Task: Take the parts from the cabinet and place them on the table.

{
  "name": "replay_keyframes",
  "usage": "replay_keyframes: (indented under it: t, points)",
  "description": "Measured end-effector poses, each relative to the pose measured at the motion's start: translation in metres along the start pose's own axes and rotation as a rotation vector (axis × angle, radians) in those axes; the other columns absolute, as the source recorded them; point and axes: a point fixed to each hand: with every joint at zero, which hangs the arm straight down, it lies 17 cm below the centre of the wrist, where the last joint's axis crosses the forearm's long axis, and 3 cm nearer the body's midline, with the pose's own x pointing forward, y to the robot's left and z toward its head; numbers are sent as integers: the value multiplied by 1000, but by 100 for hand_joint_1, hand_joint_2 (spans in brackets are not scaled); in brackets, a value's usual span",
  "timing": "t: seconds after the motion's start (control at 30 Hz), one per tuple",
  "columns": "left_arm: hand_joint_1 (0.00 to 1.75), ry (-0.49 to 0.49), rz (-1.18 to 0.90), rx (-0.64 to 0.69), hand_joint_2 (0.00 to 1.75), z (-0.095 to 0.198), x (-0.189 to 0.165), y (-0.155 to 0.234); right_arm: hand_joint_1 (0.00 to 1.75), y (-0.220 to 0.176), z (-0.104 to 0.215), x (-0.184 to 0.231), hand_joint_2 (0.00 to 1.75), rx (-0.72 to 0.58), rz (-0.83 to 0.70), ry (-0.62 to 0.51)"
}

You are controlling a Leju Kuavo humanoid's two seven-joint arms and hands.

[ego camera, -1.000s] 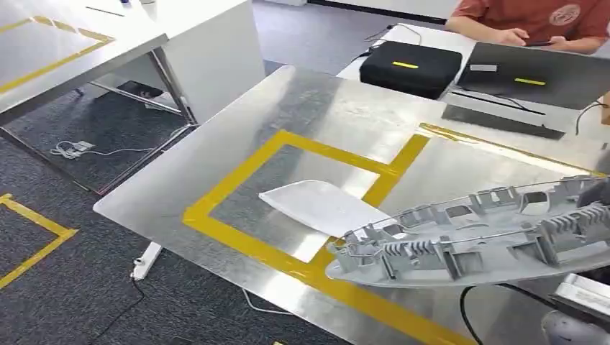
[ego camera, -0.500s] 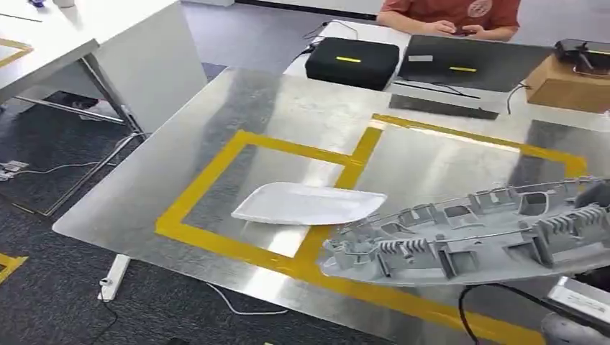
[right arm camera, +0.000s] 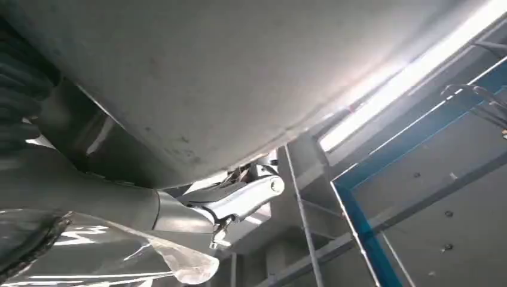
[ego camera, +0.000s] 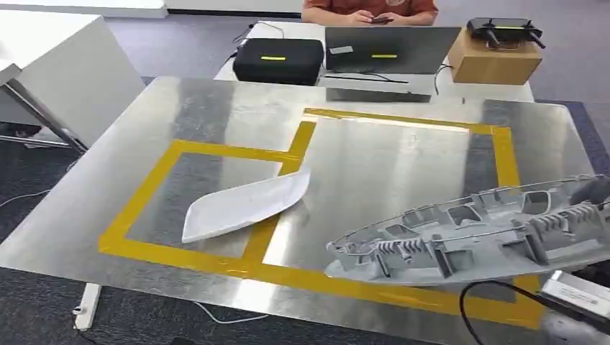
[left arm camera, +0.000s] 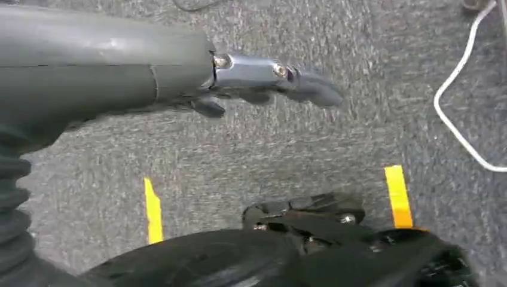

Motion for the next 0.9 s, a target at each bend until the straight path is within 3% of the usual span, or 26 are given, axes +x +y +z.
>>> replay_keyframes:
  t: [0.9]
  points:
    - [0, 0, 4, -11, 175, 0, 1, -3, 175, 21, 7, -6, 175, 78, -33, 46]
